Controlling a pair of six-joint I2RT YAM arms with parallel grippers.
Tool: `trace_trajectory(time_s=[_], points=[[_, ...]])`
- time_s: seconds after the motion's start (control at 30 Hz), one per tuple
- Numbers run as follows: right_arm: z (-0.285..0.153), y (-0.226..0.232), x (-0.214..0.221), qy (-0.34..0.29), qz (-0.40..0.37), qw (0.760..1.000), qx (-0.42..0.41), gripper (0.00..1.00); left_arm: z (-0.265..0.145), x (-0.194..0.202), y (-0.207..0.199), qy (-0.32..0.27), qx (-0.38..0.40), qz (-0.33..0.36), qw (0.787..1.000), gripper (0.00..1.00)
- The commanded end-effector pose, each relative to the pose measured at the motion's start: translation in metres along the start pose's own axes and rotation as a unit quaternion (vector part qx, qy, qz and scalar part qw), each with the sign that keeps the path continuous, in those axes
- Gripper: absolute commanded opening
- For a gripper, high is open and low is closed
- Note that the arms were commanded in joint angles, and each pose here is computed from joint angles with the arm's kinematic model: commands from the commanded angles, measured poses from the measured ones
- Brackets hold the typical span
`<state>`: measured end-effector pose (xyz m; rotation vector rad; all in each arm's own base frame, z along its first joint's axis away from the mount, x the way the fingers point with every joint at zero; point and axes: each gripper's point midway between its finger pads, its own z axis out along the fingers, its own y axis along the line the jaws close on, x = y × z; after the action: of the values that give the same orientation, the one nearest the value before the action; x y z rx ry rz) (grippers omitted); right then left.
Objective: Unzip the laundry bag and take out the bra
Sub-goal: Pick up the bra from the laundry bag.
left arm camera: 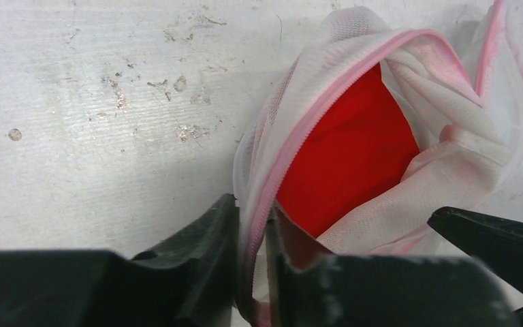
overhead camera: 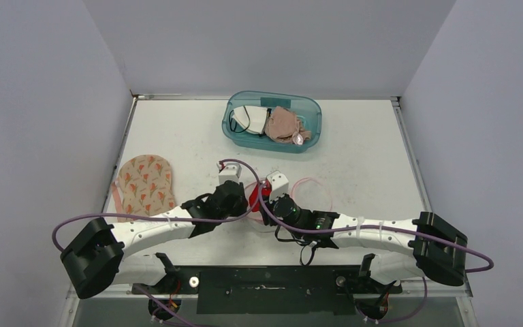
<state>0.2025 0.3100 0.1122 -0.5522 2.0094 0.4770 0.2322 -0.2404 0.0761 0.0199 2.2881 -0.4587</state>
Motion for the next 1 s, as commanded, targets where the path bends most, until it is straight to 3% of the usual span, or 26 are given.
trace_trajectory(time_s=[0.0,0.1,0.3,0.6,0.97], points=[[0.005,0.002,-0.009,-0.022,0.008,1.000,0.000,0.36,-0.005,-0.011,0.002,-0.028,-0.004,-0.009,1.000,0.14],[0.012,-0.002,-0.005,-0.018,0.014,1.000,0.002,0.36,-0.001,-0.006,0.008,-0.025,-0.016,-0.004,1.000,0.00],[0.016,-0.008,0.000,-0.014,0.035,0.999,-0.002,0.38,0.006,0.008,0.021,-0.019,-0.036,-0.007,0.999,0.00],[0.024,0.013,-0.013,-0.010,0.018,0.999,-0.026,0.69,0.008,0.011,0.021,-0.030,-0.022,-0.024,0.999,0.00],[0.050,0.035,-0.002,0.002,0.029,0.999,-0.045,0.74,0.004,0.022,0.022,-0.036,0.012,-0.072,0.997,0.00]])
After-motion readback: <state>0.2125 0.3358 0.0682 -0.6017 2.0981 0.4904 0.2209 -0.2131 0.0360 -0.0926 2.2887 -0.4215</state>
